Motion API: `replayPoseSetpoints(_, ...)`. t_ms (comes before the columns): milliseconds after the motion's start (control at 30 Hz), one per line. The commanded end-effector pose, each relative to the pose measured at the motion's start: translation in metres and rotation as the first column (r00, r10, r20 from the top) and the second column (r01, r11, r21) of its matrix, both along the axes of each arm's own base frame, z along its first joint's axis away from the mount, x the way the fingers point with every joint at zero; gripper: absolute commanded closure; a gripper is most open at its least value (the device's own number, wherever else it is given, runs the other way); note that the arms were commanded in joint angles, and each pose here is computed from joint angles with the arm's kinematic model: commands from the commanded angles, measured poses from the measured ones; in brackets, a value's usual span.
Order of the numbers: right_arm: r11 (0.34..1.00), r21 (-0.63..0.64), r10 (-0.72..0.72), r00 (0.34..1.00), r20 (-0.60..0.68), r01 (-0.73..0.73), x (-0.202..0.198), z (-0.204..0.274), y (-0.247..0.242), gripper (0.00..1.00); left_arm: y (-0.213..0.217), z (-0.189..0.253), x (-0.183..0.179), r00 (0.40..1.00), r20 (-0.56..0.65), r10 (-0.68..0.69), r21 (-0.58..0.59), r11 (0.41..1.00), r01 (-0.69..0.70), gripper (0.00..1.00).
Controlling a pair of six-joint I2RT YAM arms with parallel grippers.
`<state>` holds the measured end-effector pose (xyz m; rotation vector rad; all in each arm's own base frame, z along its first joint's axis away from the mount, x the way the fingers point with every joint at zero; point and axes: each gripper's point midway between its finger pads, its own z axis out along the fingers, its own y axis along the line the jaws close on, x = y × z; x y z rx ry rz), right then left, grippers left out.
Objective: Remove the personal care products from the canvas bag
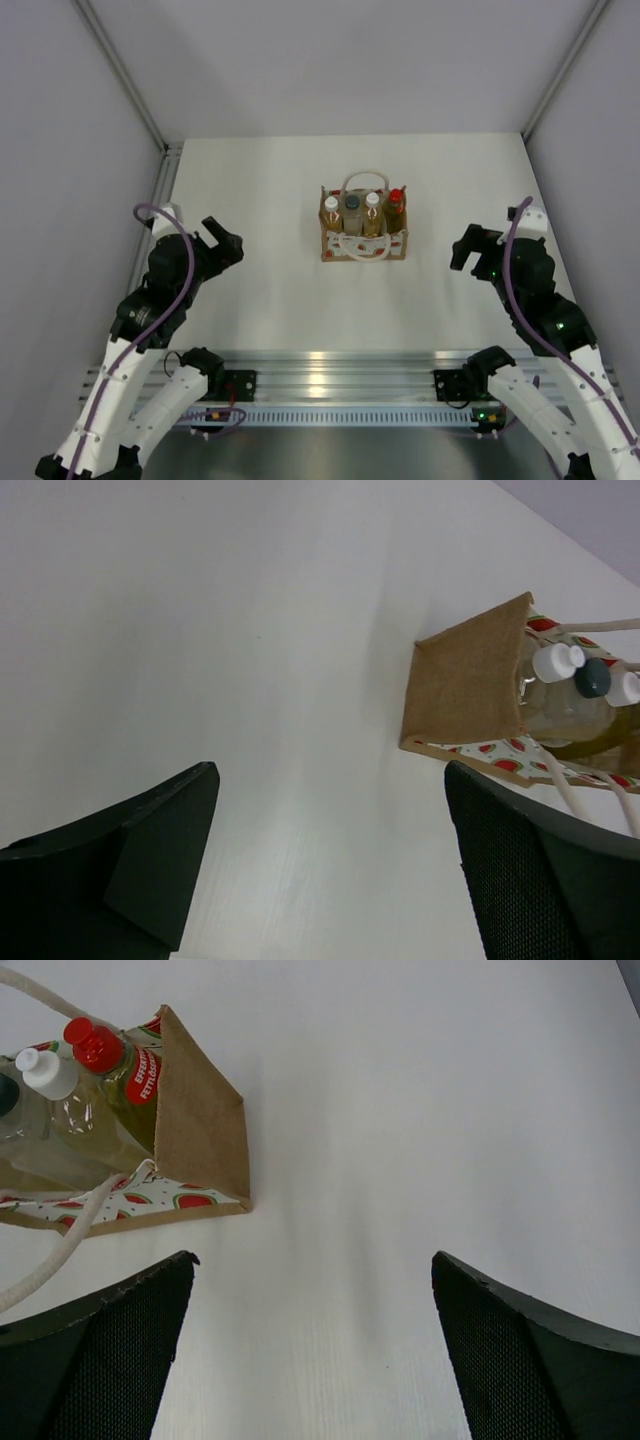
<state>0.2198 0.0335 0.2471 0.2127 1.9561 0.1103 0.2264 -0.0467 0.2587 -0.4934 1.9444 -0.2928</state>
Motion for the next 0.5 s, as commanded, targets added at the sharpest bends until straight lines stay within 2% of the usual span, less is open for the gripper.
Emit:
replayPoseSetpoints(0,0.999,0.031,0.025,0.997,0.066,-0.027,0.005,0.017,0.007,0.00,-0.045,0.007,0.022,0.996,0.009,-0.089,-0.220,0.971,0.089,0.01)
replayPoseSetpoints(33,0.999,0.035,0.026,0.997,0.070,-0.028,0.005,0.017,0.007,0.01,-0.063,0.005,0.025,0.989,-0.001,-0.149,-0.281,0.949,0.142,0.02)
replayPoseSetpoints(100,0.998,0.049,0.033,0.996,0.078,-0.036,0.003,0.016,0.009,0.01,-0.093,-0.001,0.047,0.976,-0.021,-0.215,-0.322,0.926,0.197,0.01)
replayPoseSetpoints(133,0.998,0.051,0.038,0.996,0.077,-0.042,0.003,0.015,0.010,0.00,-0.103,-0.020,0.062,0.975,-0.094,-0.202,-0.292,0.942,0.167,0.02)
replayPoseSetpoints(200,0.996,0.062,0.054,0.996,0.072,-0.059,0.003,0.013,0.014,0.01,-0.134,-0.009,0.070,0.967,-0.091,-0.238,-0.268,0.941,0.206,0.02)
replayPoseSetpoints(233,0.996,0.062,0.057,0.996,0.069,-0.061,0.003,0.011,0.014,0.00,-0.143,-0.024,0.082,0.969,-0.134,-0.207,-0.221,0.960,0.175,0.01)
replayPoseSetpoints(300,0.996,0.061,0.067,0.996,0.065,-0.071,0.003,0.010,0.016,0.01,-0.174,-0.010,0.088,0.963,-0.107,-0.247,-0.211,0.952,0.221,0.03)
replayPoseSetpoints(467,0.994,0.062,0.082,0.993,0.081,-0.088,0.000,0.015,0.017,0.01,-0.205,-0.035,0.114,0.967,-0.159,-0.201,-0.128,0.975,0.181,0.09)
